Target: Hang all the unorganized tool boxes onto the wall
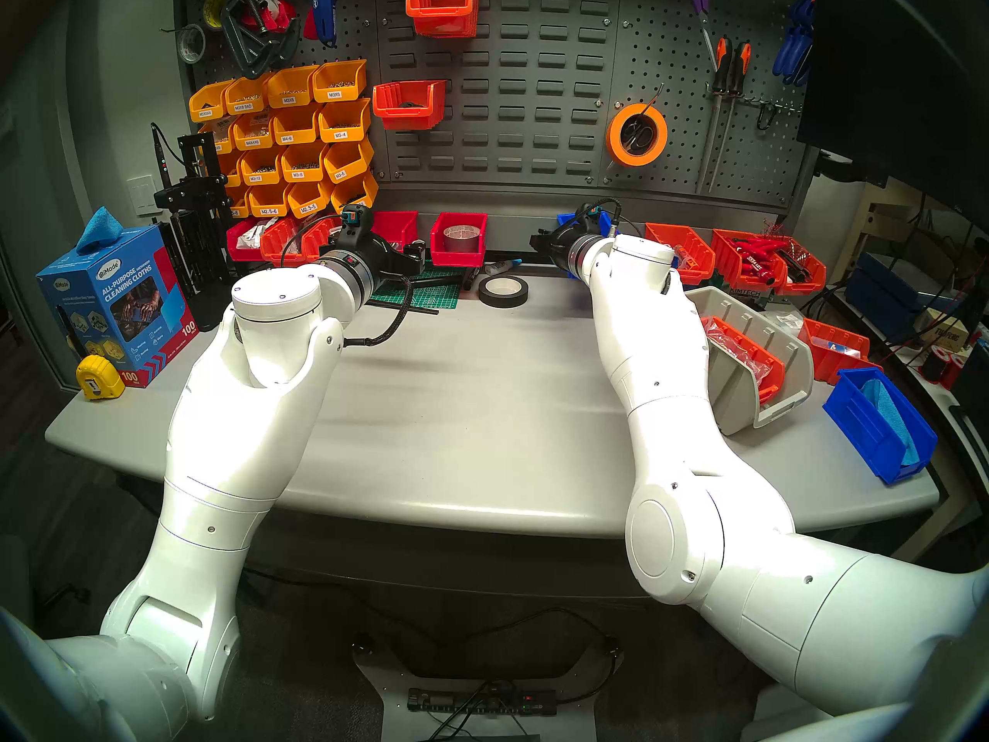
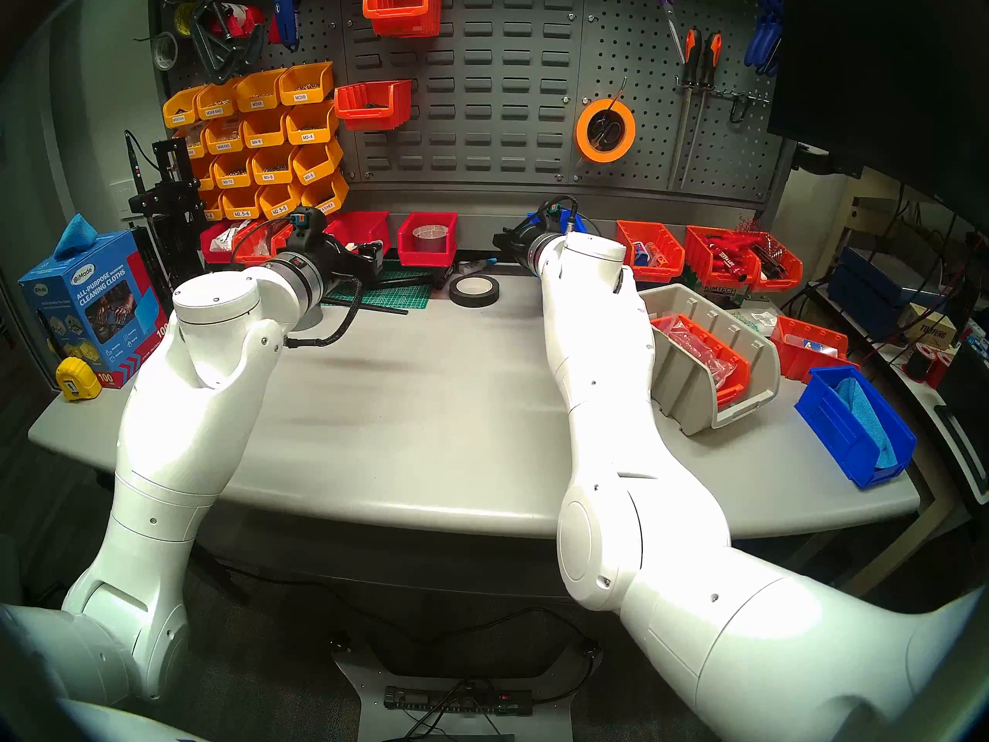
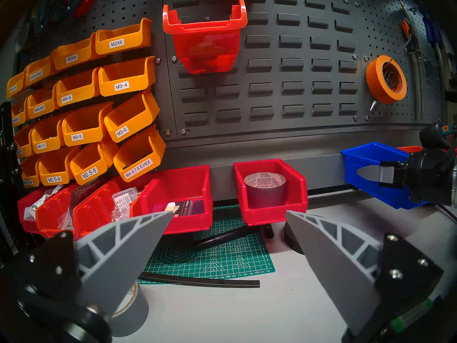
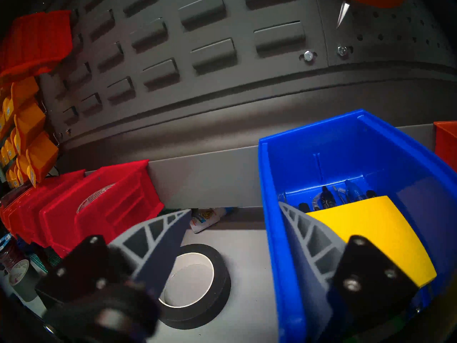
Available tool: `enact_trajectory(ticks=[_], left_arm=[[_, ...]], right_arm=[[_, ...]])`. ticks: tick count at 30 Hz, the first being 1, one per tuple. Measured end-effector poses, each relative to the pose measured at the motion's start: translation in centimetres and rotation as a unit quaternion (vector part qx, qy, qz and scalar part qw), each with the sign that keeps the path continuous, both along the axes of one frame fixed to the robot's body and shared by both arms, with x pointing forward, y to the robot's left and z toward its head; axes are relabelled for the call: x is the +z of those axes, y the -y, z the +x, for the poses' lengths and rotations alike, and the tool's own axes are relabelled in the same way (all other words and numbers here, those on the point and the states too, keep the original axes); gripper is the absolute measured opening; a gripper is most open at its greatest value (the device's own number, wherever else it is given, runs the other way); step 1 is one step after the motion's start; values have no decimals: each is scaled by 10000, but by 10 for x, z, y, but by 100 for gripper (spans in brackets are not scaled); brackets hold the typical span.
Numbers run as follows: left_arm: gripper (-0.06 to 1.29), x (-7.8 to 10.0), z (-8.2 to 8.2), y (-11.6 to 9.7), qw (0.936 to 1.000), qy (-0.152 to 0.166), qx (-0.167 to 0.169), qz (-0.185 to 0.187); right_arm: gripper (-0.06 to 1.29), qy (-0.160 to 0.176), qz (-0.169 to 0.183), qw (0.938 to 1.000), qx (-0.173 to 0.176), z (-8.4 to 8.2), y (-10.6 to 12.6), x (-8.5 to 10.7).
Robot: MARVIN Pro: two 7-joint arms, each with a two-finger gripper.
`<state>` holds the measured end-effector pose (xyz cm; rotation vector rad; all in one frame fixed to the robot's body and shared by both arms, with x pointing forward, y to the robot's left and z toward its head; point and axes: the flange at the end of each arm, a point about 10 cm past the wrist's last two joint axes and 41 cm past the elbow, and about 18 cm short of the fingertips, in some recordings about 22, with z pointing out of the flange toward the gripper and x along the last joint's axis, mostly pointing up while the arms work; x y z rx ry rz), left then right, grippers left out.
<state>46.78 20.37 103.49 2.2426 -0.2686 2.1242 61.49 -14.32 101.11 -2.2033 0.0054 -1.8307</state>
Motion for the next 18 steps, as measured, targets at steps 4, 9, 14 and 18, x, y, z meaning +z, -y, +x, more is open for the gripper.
enact_trajectory(ticks=[4,9,14,18], left_arm=[[124,0,0,0,10000,0,2,0],[123,0,0,0,10000,1,2,-2],[123,0,0,0,10000,2,2,-2],[123,0,0,0,10000,4,1,-2]], right_arm=[[73,10,-8,10000,-3,-1,0,0],[77,25,-31,10000,-35,-2,2,0],[78,37,-74,9999,-89,-3,5,0],[81,67,-186,9995,-231,-5,13,0]])
